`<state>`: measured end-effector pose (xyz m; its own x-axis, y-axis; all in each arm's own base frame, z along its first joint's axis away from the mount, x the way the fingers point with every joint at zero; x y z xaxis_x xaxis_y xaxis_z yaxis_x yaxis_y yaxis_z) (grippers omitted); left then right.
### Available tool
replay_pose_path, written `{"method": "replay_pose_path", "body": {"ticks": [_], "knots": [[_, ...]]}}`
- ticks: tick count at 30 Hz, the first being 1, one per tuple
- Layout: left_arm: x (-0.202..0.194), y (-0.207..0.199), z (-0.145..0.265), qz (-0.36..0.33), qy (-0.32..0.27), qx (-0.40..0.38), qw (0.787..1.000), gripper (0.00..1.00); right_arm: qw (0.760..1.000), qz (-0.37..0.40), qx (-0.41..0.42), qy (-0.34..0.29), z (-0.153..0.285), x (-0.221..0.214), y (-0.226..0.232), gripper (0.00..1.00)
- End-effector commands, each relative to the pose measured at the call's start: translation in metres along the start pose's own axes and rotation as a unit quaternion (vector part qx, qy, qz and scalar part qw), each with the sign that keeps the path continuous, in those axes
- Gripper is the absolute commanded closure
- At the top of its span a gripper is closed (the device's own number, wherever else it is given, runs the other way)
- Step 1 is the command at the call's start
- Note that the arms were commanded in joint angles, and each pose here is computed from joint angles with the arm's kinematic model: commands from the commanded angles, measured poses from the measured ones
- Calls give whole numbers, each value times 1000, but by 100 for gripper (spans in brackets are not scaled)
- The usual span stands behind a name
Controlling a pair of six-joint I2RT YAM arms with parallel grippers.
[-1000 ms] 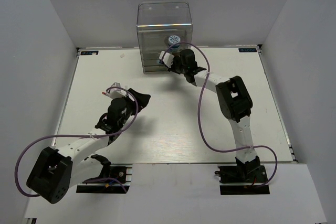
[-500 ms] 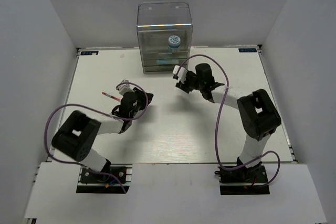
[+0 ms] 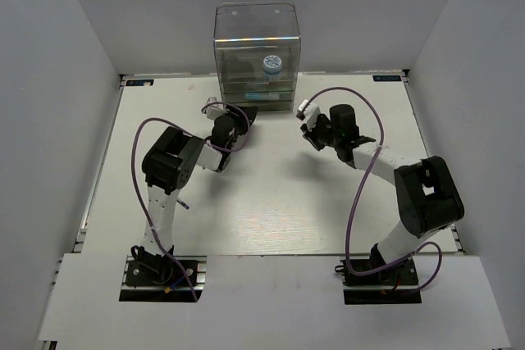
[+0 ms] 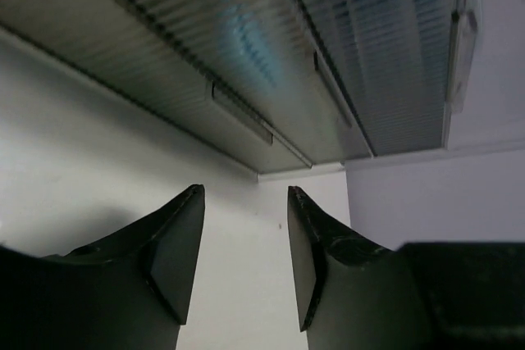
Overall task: Sort the stationery into containers
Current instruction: Open the drawer in the storage box.
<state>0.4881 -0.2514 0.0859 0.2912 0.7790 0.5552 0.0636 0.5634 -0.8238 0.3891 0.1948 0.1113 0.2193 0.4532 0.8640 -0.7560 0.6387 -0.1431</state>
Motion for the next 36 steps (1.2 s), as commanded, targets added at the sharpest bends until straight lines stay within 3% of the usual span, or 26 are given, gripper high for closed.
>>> {"method": "replay_pose_path", "body": {"ticks": [1,8,22,25,27,29,34,36], "knots": [[17,-19,-22,11,-22,-24,999,44,1000,-13,-16,-16,11,9,-8,80],[10,-10,-53,7,5,-2,1000,44,999,-18,-27,-18,17,8,-20,80],[9,6,-61,10,1,18,1000,63,999,-20,-30,-22,21,10,-25,82],[18,3,-64,17,-13,14,1000,63,999,-20,-29,-22,22,9,-26,82],[18,3,-64,22,-13,14,1000,53,999,-19,-26,-21,21,9,-23,82],[20,1,-65,23,-16,9,1000,49,999,-21,-24,-20,21,7,-23,82],[18,5,-65,33,-17,15,999,48,999,-23,-21,-18,21,5,-21,82],[16,10,-66,37,-19,21,999,54,999,-23,-22,-17,21,3,-22,82]]}}
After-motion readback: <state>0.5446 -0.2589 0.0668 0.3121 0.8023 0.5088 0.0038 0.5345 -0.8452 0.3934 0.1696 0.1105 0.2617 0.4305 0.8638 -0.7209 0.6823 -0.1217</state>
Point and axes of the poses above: each gripper's point midway between its finger pads, its own z axis back along the fingers, its own y axis along the line the jaws close on, x = y × z, the point moved 2 cm from there along z, back along the fingers, and after that the axes turned 8 degrees about -z, right-handed, at the moved point
